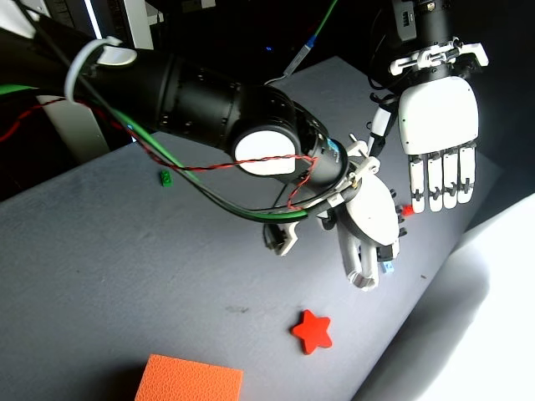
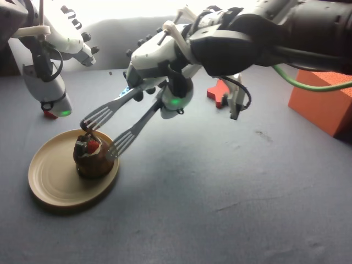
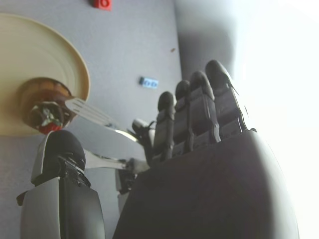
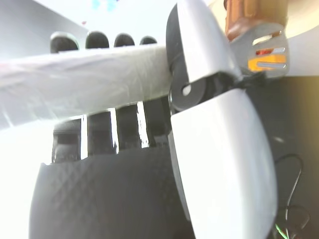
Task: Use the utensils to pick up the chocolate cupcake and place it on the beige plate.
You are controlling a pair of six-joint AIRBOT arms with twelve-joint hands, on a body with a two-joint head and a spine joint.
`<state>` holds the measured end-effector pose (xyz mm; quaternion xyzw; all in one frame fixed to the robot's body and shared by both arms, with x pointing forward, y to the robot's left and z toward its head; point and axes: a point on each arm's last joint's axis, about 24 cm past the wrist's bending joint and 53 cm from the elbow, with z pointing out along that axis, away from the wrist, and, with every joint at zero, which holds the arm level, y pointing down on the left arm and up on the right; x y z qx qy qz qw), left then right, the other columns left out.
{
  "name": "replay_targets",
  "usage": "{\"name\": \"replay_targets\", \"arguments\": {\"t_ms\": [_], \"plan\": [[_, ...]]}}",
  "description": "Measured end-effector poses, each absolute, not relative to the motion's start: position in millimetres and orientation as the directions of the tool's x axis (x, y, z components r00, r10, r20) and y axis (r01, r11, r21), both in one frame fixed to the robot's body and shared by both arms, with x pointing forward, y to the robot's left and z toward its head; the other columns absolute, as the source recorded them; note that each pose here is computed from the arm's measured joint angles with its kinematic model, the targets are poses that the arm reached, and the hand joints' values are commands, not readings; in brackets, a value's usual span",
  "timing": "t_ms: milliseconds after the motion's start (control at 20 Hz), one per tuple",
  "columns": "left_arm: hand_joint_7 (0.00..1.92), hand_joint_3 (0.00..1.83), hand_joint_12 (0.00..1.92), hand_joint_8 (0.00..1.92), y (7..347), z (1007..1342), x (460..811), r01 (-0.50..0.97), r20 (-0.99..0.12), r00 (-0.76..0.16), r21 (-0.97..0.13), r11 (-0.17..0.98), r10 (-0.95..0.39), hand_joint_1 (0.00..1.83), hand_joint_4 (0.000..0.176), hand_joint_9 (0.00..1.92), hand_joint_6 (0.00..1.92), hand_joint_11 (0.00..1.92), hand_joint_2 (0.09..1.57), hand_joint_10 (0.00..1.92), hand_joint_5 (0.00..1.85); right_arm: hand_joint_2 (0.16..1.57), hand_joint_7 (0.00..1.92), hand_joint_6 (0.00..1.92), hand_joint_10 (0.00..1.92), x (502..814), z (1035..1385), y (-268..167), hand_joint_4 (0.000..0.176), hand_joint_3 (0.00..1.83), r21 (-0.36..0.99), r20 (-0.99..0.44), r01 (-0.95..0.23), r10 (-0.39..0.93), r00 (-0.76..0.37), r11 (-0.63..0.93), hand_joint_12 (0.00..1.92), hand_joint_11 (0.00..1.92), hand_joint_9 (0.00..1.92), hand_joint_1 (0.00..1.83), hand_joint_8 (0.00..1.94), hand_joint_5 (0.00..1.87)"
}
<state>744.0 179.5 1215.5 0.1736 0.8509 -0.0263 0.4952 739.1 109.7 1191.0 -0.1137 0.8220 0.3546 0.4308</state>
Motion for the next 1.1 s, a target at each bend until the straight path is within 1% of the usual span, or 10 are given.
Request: {"name": "replay_targets", "arguments": {"t_ms": [100,300,350,450,600,650,750,850,900,1100], "plan": [[0.16,0.0,0.33,0.0,179.7,1215.5,744.1,0.321,-0.852,-0.449,0.127,0.938,0.269,0.44,0.0,0.15,0.0,0.0,1.05,0.0,0.16,1.14,0.38,0.71,1.45,732.0,1192.3,104.8,0.0,0.0,0.486,-0.788,-0.5,0.112,-0.605,0.717,1.73,0.5,0.41,1.13,1.14,0.53],[0.15,0.0,0.3,0.0,180.3,1215.4,744.0,0.32,-0.852,-0.45,0.127,0.939,0.269,0.45,0.0,0.15,0.0,0.0,1.05,0.0,0.16,1.15,0.4,0.74,1.4,715.8,1201.8,89.0,0.0,0.01,0.489,-0.794,-0.52,0.11,-0.598,0.7,1.68,0.49,0.42,1.13,1.11,0.53],[0.17,0.0,0.36,0.0,180.9,1215.4,743.9,0.32,-0.851,-0.45,0.129,0.939,0.27,0.45,0.0,0.16,0.0,0.0,1.05,0.01,0.17,1.15,0.39,0.79,1.41,711.6,1202.9,83.0,0.0,0.0,0.484,-0.798,-0.527,0.105,-0.594,0.699,1.67,0.48,0.41,1.14,1.15,0.5],[0.16,0.0,0.34,0.0,180.2,1215.4,743.6,0.321,-0.852,-0.449,0.128,0.938,0.27,0.44,0.0,0.15,0.0,0.0,1.05,0.0,0.16,1.14,0.4,0.77,1.41,704.0,1202.7,73.7,0.0,0.0,0.471,-0.808,-0.542,0.093,-0.582,0.696,1.66,0.49,0.41,1.16,1.16,0.52],[0.15,0.0,0.32,0.0,179.9,1215.5,743.3,0.323,-0.851,-0.449,0.129,0.938,0.272,0.43,0.0,0.13,0.0,0.0,1.06,0.0,0.15,1.15,0.43,0.79,1.3,699.0,1191.5,61.3,0.0,0.0,0.472,-0.804,-0.536,0.093,-0.587,0.7,1.57,0.51,0.49,1.13,1.11,0.51],[0.14,0.0,0.28,0.0,179.9,1215.2,743.1,0.322,-0.851,-0.45,0.129,0.938,0.272,0.43,0.0,0.12,0.0,0.0,1.06,0.0,0.14,1.15,0.43,0.81,1.31,699.0,1188.3,59.9,0.0,0.0,0.47,-0.804,-0.534,0.091,-0.588,0.702,1.58,0.5,0.47,1.14,1.11,0.51],[0.15,0.0,0.34,0.0,178.6,1215.4,742.6,0.326,-0.851,-0.447,0.132,0.936,0.276,0.43,0.0,0.14,0.0,0.0,1.06,0.0,0.16,1.15,0.44,0.82,1.31,700.2,1189.4,55.5,0.0,0.0,0.47,-0.805,-0.531,0.096,-0.585,0.705,1.58,0.52,0.49,1.13,1.08,0.49],[0.15,0.0,0.32,0.0,177.9,1215.4,742.2,0.328,-0.851,-0.447,0.13,0.936,0.275,0.43,0.0,0.14,0.0,0.0,1.06,0.0,0.16,1.15,0.45,0.82,1.31,697.3,1193.0,51.9,0.0,0.0,0.475,-0.809,-0.535,0.106,-0.579,0.699,1.58,0.53,0.5,1.14,1.09,0.5],[0.14,0.0,0.26,0.0,180.2,1215.2,742.1,0.324,-0.851,-0.449,0.129,0.937,0.272,0.44,0.0,0.13,0.0,0.0,1.06,0.0,0.16,1.12,0.44,0.83,1.36,692.9,1191.8,48.3,0.0,0.0,0.478,-0.81,-0.54,0.11,-0.576,0.693,1.63,0.49,0.47,1.18,1.13,0.51],[0.15,0.0,0.29,0.0,180.9,1214.8,742.1,0.323,-0.85,-0.45,0.131,0.937,0.274,0.42,0.0,0.14,0.01,0.0,1.06,0.0,0.17,1.14,0.48,0.76,1.31,678.0,1167.7,38.8,0.0,0.0,0.473,-0.812,-0.552,0.097,-0.576,0.687,1.62,0.48,0.49,1.16,1.08,0.55]]}}
